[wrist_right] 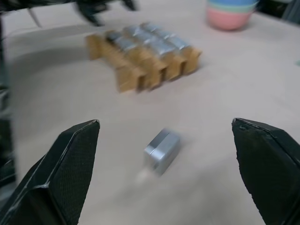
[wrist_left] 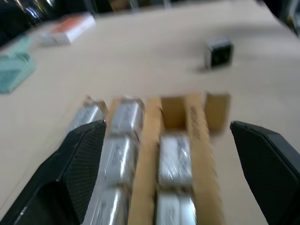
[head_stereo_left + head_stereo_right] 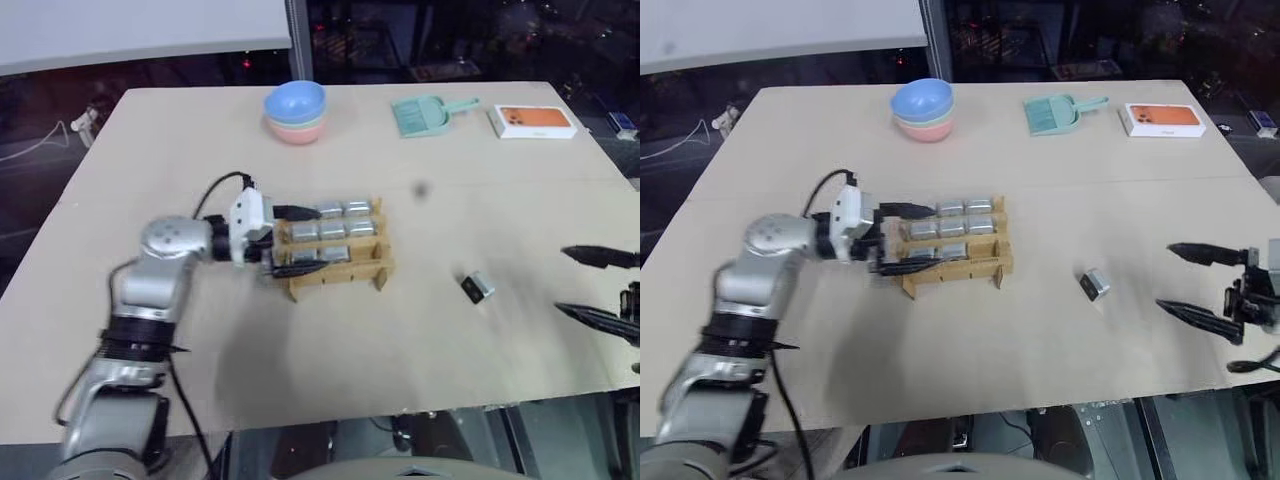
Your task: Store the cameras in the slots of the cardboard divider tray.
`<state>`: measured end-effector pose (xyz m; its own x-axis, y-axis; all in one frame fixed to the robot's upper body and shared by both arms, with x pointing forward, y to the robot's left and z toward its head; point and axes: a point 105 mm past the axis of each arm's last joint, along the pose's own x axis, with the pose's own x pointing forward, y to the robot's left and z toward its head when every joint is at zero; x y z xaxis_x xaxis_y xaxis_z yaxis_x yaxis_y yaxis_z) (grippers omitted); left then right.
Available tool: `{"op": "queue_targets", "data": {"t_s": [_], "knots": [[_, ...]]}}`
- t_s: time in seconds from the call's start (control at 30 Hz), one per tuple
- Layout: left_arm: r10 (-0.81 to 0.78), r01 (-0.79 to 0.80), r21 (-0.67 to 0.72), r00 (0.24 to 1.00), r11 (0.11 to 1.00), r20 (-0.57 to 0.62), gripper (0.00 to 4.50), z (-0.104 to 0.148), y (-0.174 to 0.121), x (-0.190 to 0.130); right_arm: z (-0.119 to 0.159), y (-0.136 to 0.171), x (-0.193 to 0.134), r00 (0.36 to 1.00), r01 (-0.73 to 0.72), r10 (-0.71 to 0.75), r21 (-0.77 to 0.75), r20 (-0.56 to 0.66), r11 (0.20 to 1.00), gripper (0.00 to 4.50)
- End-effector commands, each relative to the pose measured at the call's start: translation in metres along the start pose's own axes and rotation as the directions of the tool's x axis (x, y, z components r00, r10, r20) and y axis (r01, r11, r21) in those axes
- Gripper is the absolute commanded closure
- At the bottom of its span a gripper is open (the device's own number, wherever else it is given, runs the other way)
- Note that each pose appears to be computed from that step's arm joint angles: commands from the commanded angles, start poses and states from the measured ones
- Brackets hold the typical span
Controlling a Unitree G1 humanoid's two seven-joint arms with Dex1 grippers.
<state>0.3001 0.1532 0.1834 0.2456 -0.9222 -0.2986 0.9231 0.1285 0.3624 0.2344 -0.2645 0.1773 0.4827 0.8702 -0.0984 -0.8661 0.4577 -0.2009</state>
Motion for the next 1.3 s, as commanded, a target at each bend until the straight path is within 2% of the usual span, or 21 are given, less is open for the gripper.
{"op": "queue_targets", "data": {"t_s": [0.03, 0.1, 0.2, 0.3, 0.5, 0.7, 0.97, 1.03, 1.1, 1.23, 1.27, 1.3], "knots": [[-0.029, 0.028, -0.024, 0.998, 0.999, -0.064, 0.07, 0.017, -0.010, -0.024, -0.008, 0.001, 0.025, 0.993, 0.088, -0.089, -0.006, -0.079, 0.996, 0.00], [-0.015, 0.010, -0.036, 0.992, 0.999, -0.126, 0.07, 0.019, -0.011, -0.037, -0.018, -0.003, 0.037, 0.971, 0.182, -0.184, -0.023, -0.153, 0.983, 0.00], [0.010, -0.016, -0.047, 0.990, 0.999, -0.138, 0.07, 0.030, -0.009, -0.048, -0.021, 0.005, 0.053, 0.969, 0.193, -0.189, 0.009, -0.159, 0.981, 0.00], [-0.004, -0.009, -0.084, 0.989, 0.996, -0.150, 0.07, 0.035, -0.013, -0.058, -0.040, -0.001, 0.061, 0.914, 0.335, -0.303, 0.081, -0.269, 0.939, 0.00], [-0.066, 0.037, -0.170, 0.984, 0.985, -0.167, 0.07, 0.035, -0.030, -0.071, -0.043, 0.011, 0.073, 0.897, 0.357, -0.284, 0.174, -0.338, 0.918, 0.00], [-0.006, -0.008, -0.116, 0.992, 0.993, -0.126, 0.07, 0.038, -0.023, -0.073, -0.053, 0.027, 0.083, 0.896, 0.355, -0.257, 0.236, -0.363, 0.904, 0.00], [0.018, -0.030, -0.107, 0.993, 0.994, -0.113, 0.07, 0.034, -0.021, -0.077, -0.056, 0.024, 0.085, 0.884, 0.395, -0.307, 0.213, -0.353, 0.894, 0.00], [0.024, -0.036, -0.106, 0.993, 0.994, -0.113, 0.00, 0.034, -0.020, -0.078, -0.056, 0.022, 0.083, 0.882, 0.396, -0.309, 0.207, -0.355, 0.894, 0.52], [0.031, -0.043, -0.111, 0.994, 0.993, -0.106, 0.00, 0.033, -0.018, -0.081, -0.054, 0.019, 0.081, 0.882, 0.397, -0.314, 0.195, -0.352, 0.897, 1.27], [0.040, -0.052, -0.121, 0.995, 0.991, -0.096, 0.00, 0.031, -0.016, -0.086, -0.046, 0.014, 0.081, 0.888, 0.387, -0.316, 0.170, -0.334, 0.906, 3.37], [0.040, -0.051, -0.121, 0.995, 0.991, -0.094, 0.00, 0.031, -0.017, -0.086, -0.044, 0.014, 0.082, 0.891, 0.381, -0.312, 0.168, -0.330, 0.909, 3.77], [0.041, -0.052, -0.121, 0.995, 0.991, -0.092, 0.00, 0.031, -0.016, -0.087, -0.040, 0.014, 0.085, 0.901, 0.361, -0.299, 0.162, -0.314, 0.918, 3.73]]}}
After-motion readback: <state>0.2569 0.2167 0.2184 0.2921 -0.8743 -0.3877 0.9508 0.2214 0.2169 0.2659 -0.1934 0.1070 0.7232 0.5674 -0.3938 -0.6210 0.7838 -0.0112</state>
